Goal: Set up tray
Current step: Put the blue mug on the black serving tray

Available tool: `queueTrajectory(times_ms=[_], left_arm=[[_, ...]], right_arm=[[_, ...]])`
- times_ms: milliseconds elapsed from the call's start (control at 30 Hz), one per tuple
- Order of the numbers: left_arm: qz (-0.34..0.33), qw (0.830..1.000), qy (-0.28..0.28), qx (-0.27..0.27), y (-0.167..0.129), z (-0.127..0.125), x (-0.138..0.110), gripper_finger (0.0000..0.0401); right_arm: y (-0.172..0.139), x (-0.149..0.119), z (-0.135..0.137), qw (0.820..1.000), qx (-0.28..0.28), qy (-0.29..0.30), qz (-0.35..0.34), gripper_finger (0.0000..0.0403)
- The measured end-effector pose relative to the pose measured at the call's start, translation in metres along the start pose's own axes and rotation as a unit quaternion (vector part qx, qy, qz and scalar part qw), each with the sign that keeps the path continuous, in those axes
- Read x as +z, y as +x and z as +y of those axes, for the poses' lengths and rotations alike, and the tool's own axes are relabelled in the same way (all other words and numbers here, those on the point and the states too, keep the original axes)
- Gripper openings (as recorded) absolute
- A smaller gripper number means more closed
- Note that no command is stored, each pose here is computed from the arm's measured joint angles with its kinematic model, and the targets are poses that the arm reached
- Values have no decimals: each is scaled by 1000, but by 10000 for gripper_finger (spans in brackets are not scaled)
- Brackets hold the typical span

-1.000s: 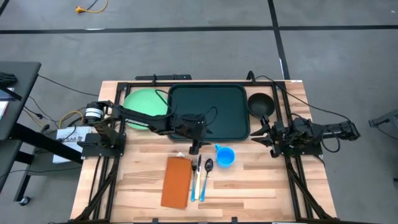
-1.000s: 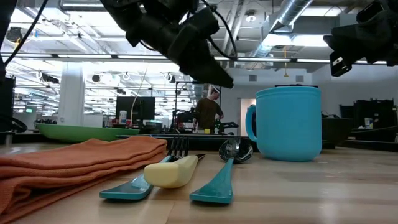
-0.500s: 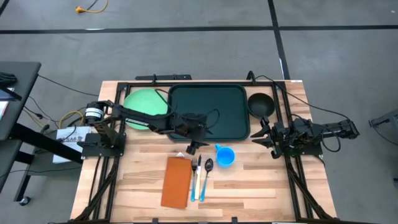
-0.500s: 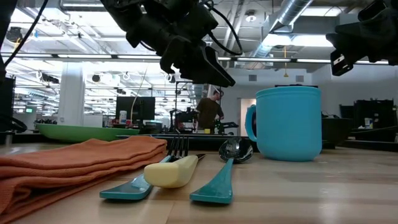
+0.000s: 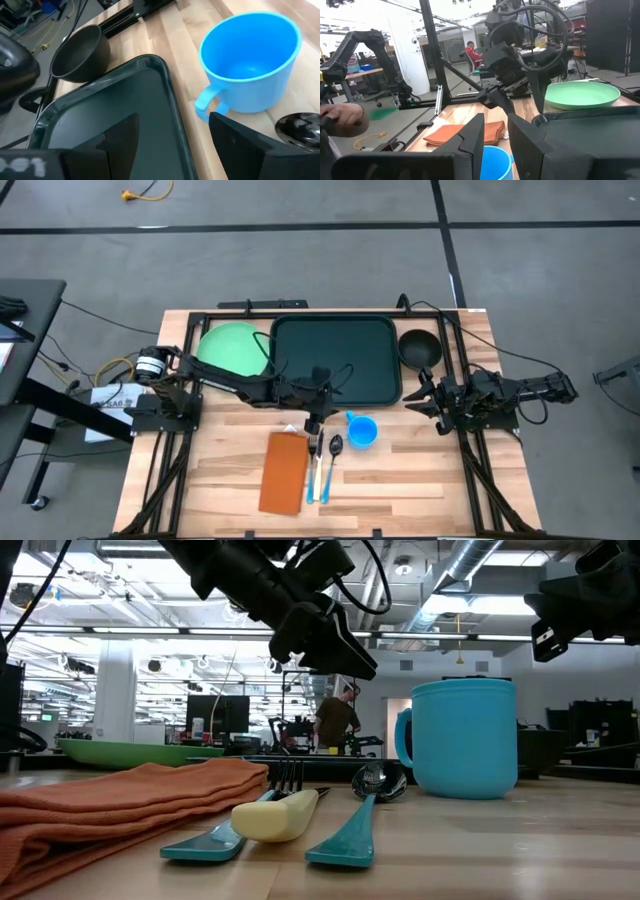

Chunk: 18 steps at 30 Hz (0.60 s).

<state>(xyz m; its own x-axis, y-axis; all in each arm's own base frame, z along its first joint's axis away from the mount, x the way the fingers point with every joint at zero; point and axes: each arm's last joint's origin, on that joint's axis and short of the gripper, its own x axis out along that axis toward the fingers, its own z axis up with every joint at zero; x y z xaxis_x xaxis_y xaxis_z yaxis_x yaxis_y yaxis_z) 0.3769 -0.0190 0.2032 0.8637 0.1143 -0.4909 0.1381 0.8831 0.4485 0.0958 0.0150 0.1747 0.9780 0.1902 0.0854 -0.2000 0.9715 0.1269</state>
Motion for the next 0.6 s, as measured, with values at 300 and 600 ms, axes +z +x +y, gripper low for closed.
queueTrajectory(times_ms=[300, 600], left_arm=[[21, 999, -24, 23, 11, -8, -7, 231], [11, 1000, -13, 25, 31, -20, -16, 231]], right_arm=[[0, 0, 0, 1000, 0, 0, 0, 82], [0, -2, 0, 1000, -1, 5, 10, 82]])
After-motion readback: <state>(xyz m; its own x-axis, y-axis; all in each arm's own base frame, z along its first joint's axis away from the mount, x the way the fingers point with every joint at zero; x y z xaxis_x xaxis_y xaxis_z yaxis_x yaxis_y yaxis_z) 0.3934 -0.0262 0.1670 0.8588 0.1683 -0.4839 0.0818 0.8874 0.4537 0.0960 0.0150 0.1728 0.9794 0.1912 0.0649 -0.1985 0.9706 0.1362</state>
